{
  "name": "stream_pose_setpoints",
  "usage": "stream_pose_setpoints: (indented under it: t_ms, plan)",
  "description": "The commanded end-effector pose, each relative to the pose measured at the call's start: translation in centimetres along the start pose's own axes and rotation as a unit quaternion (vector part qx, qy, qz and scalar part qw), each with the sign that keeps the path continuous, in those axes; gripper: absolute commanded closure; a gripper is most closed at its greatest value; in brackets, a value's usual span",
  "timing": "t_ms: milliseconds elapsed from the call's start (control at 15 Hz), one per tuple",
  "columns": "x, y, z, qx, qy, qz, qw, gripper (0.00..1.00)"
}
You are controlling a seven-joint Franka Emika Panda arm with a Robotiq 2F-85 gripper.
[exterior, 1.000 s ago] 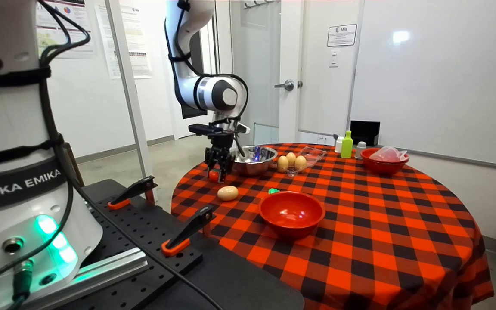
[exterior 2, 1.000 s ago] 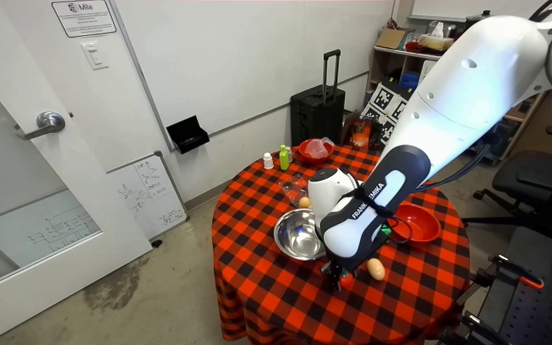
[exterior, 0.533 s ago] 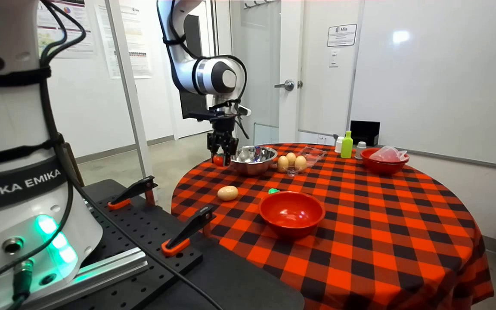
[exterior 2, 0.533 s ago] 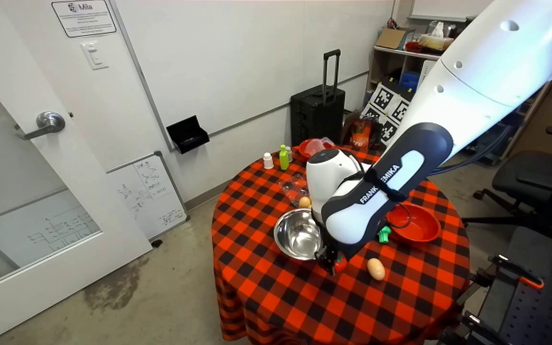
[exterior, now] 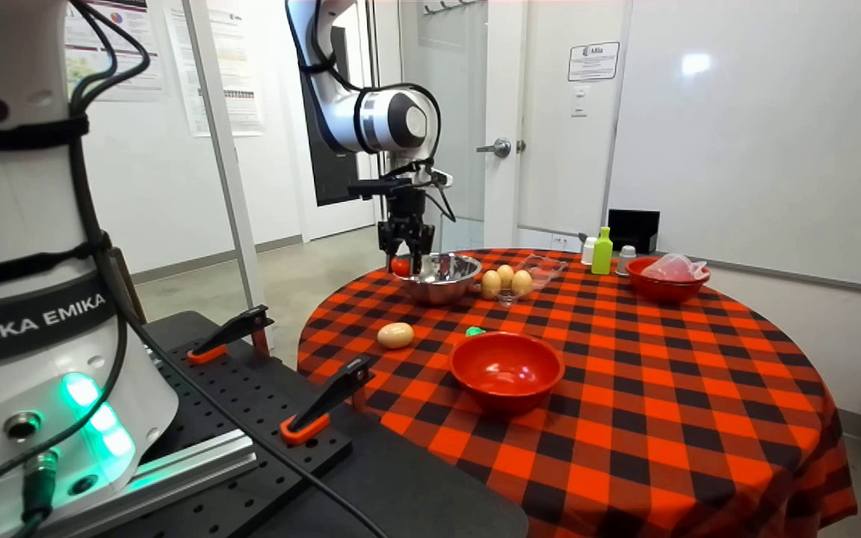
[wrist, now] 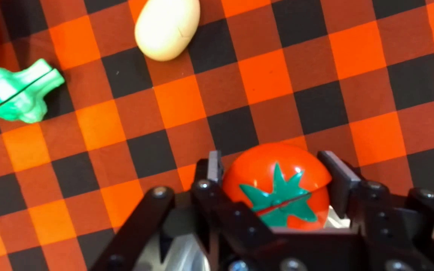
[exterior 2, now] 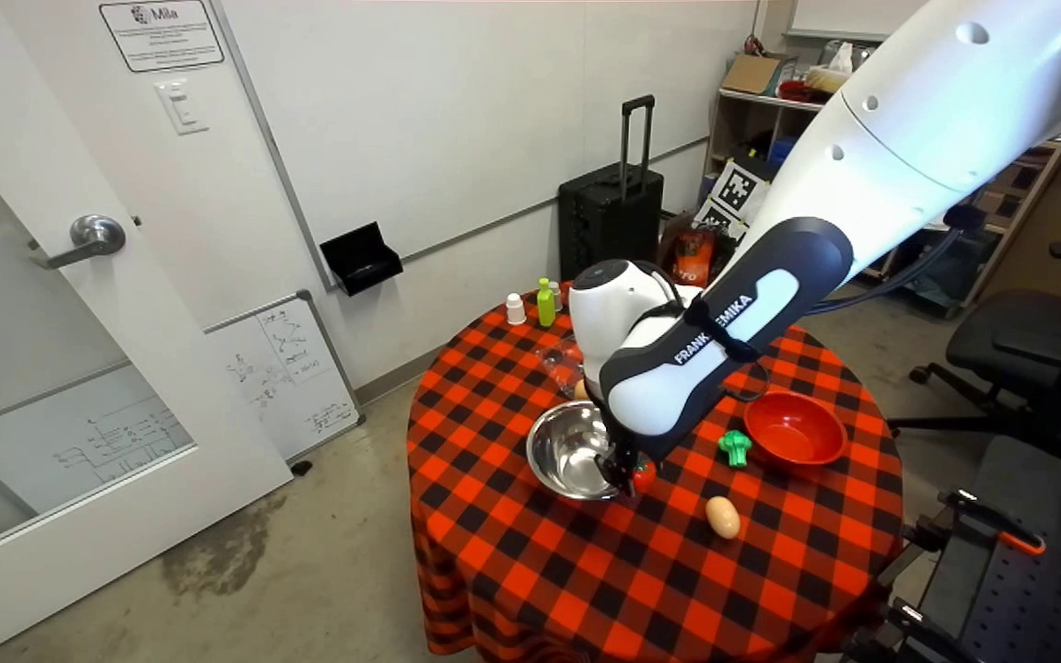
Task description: Put the tomato inside the silver bowl
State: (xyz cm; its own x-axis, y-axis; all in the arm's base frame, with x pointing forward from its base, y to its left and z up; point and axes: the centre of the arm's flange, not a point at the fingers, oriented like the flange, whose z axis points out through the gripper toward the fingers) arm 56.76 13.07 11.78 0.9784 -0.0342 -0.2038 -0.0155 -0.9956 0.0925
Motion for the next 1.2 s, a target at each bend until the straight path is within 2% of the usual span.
stream_pose_setpoints:
  t_ms: [0,733,1133]
  plan:
    - [3.3,-0.6,-0.7,-0.019,0.001,-0.007,0.9998,0.62]
    - [10.1,-1.5,2.1,-0.025,0.0,0.006,0.9997,0.62]
    - [12.2,-1.8,3.8,-0.027,-0.005,0.011,0.9996,0.62]
